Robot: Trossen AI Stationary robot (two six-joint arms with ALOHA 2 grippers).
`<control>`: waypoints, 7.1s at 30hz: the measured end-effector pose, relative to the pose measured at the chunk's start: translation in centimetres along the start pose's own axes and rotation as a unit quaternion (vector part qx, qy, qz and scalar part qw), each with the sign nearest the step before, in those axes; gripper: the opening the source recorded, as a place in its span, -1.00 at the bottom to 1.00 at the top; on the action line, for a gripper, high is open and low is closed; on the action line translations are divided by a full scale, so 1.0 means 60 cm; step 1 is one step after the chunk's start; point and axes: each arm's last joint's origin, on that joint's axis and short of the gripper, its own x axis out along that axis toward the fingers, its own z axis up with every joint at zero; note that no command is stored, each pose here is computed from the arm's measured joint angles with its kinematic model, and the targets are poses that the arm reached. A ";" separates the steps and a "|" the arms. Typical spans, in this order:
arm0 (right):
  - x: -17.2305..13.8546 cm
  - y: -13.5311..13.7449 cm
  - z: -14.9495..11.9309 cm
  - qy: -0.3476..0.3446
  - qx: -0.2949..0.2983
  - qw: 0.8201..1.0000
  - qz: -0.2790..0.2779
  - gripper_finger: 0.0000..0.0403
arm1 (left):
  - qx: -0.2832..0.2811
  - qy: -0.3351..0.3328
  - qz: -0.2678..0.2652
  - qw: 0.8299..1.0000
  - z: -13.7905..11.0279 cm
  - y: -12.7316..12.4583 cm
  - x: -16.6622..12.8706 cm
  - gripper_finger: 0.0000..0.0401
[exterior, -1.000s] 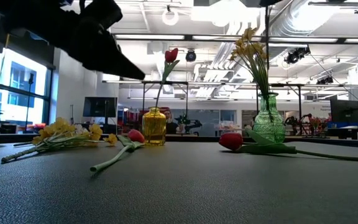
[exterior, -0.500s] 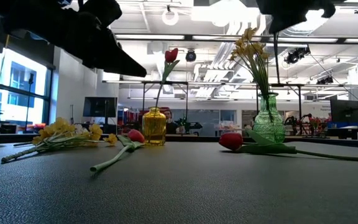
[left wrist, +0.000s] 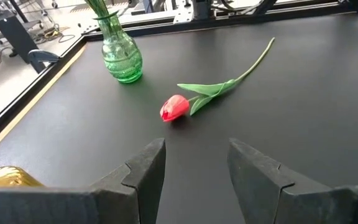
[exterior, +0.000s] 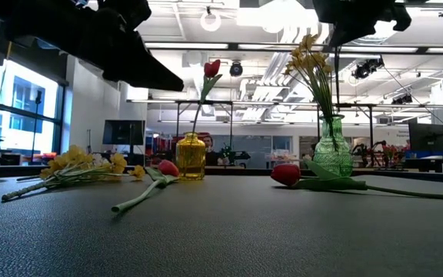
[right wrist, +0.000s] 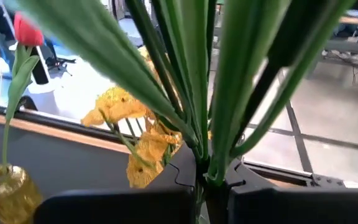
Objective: Sort flowers into vase by color
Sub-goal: Put the white flowers into the green vase, then put the red tulip into the yellow vase
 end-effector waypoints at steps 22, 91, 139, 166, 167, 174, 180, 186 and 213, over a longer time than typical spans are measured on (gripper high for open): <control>0.040 0.020 0.000 0.029 0.001 0.999 -0.026 -1.00 | -0.003 0.001 -0.017 1.000 0.000 -0.003 -0.001 -0.20; 0.137 0.014 -0.048 0.265 -0.032 0.963 0.028 -0.36 | -0.028 -0.005 -0.037 0.999 0.002 -0.006 -0.001 -0.20; 0.124 0.039 -0.009 0.315 -0.021 0.947 0.051 -0.99 | -0.026 -0.010 -0.044 0.999 0.003 -0.012 -0.004 -0.20; 0.013 0.037 0.112 0.300 -0.071 0.939 0.153 -0.09 | -0.023 -0.010 -0.052 0.998 0.003 -0.018 -0.006 -0.20; 0.001 0.040 0.109 0.301 -0.073 0.937 0.165 -0.09 | -0.021 -0.011 -0.053 0.998 0.003 -0.019 -0.007 -0.20; -0.090 0.058 0.074 0.316 -0.067 0.919 0.227 -0.15 | -0.019 -0.011 -0.058 0.998 0.003 -0.023 -0.009 -0.20; -0.159 0.080 0.028 0.320 -0.085 0.908 0.258 -0.17 | -0.021 -0.011 -0.059 0.998 0.003 -0.024 -0.009 -0.20; -0.200 0.123 -0.037 0.307 -0.137 0.904 0.265 -0.17 | -0.014 0.004 -0.058 0.998 -0.002 -0.024 -0.009 -0.20; 0.071 0.340 -0.121 0.162 -0.422 0.803 0.387 -0.30 | -0.105 0.137 0.101 0.980 -0.044 0.015 -0.030 -0.20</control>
